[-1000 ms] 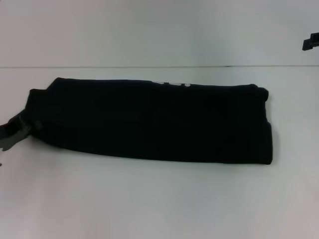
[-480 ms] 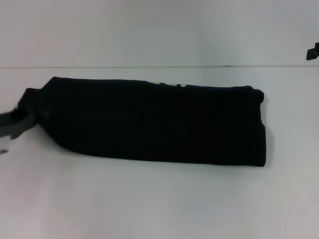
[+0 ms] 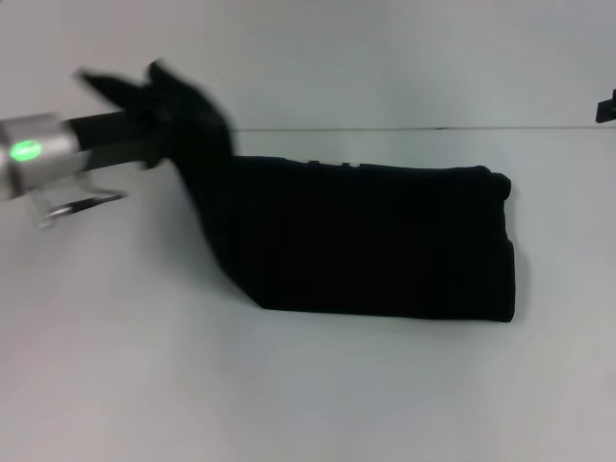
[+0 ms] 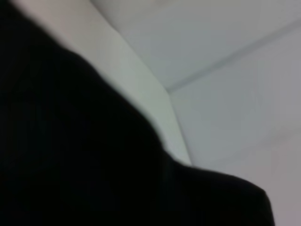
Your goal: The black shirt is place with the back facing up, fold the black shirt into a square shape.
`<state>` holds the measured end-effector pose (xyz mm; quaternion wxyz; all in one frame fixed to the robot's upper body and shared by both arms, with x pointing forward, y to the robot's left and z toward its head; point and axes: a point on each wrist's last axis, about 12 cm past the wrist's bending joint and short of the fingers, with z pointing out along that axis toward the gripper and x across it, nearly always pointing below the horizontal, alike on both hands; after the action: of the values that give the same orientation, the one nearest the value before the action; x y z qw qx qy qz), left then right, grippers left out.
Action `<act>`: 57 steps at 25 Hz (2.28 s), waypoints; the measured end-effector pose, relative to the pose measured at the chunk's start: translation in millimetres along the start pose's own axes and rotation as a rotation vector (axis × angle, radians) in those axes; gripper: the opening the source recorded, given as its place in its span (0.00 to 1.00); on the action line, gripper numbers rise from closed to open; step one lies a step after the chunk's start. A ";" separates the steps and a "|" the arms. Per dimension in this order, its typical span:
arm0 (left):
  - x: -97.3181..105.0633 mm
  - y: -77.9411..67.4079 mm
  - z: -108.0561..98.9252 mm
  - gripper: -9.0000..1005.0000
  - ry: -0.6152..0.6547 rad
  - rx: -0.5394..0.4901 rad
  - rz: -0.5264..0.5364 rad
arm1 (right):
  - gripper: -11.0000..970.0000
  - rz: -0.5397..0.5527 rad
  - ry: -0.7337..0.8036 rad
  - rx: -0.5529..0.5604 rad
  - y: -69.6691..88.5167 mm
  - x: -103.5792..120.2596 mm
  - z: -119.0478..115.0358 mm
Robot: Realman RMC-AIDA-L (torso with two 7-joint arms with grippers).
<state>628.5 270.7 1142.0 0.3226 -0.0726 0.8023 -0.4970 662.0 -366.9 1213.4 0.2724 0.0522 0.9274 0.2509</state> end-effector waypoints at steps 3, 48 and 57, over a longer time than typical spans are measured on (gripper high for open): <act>8.6 -24.8 34.9 0.04 0.077 0.037 0.066 | 0.96 0.000 0.000 -0.001 0.2 0.3 0.7; 6.8 -6.2 -22.7 0.93 0.175 -0.038 0.144 | 0.96 -0.451 0.257 -0.115 98.4 34.9 71.3; 13.1 1.8 -24.5 0.94 0.151 -0.045 0.123 | 0.96 -0.604 0.244 -0.096 131.3 56.9 113.8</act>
<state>604.2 284.3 1141.9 0.2895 0.0074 0.8383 -0.4620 669.1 -189.8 1168.3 0.2233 -0.2687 0.9139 0.2067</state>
